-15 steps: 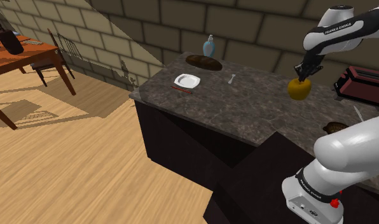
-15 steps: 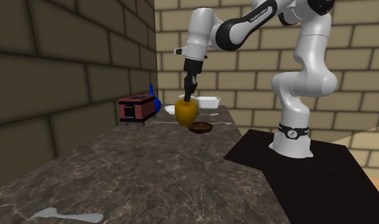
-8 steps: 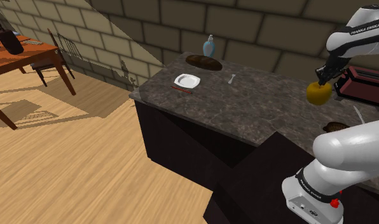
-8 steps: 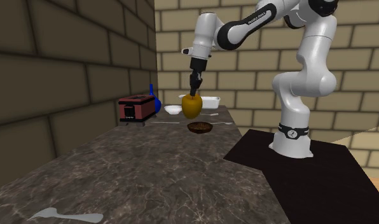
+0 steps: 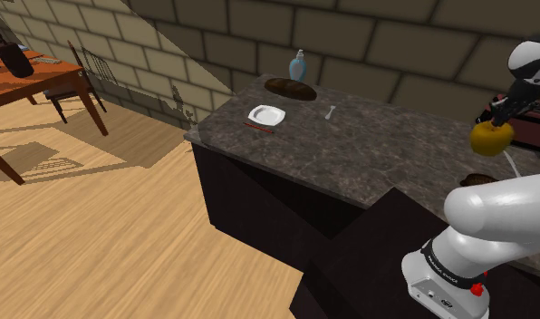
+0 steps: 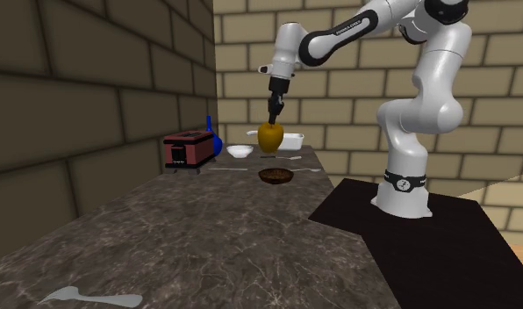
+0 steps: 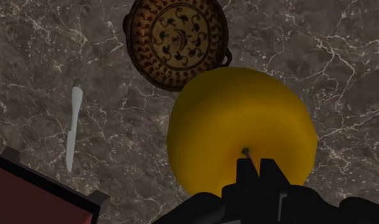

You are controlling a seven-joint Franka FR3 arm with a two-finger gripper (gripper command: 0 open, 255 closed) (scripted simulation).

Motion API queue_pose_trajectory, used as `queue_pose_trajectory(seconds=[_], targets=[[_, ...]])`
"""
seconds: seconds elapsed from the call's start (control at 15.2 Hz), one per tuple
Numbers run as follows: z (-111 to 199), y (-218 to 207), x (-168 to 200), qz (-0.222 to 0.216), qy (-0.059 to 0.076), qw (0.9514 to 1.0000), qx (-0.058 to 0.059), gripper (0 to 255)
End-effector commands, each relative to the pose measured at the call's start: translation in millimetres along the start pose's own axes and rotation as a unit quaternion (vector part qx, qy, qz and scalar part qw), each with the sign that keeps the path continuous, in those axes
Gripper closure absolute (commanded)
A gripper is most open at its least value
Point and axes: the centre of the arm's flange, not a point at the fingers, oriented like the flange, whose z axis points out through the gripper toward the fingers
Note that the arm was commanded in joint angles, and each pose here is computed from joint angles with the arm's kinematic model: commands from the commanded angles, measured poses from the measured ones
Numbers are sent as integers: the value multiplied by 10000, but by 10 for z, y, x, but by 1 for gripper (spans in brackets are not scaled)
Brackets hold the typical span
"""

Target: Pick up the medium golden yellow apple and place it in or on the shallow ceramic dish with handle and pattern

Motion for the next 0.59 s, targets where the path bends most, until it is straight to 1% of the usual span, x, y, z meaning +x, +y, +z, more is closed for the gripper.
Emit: queue_pose_trajectory(seconds=[0.0,0.53], targets=[[-16,226,-137,-10,-1,10000,0,255],[-120,1151,-635,-10,-1,10000,0,255]])
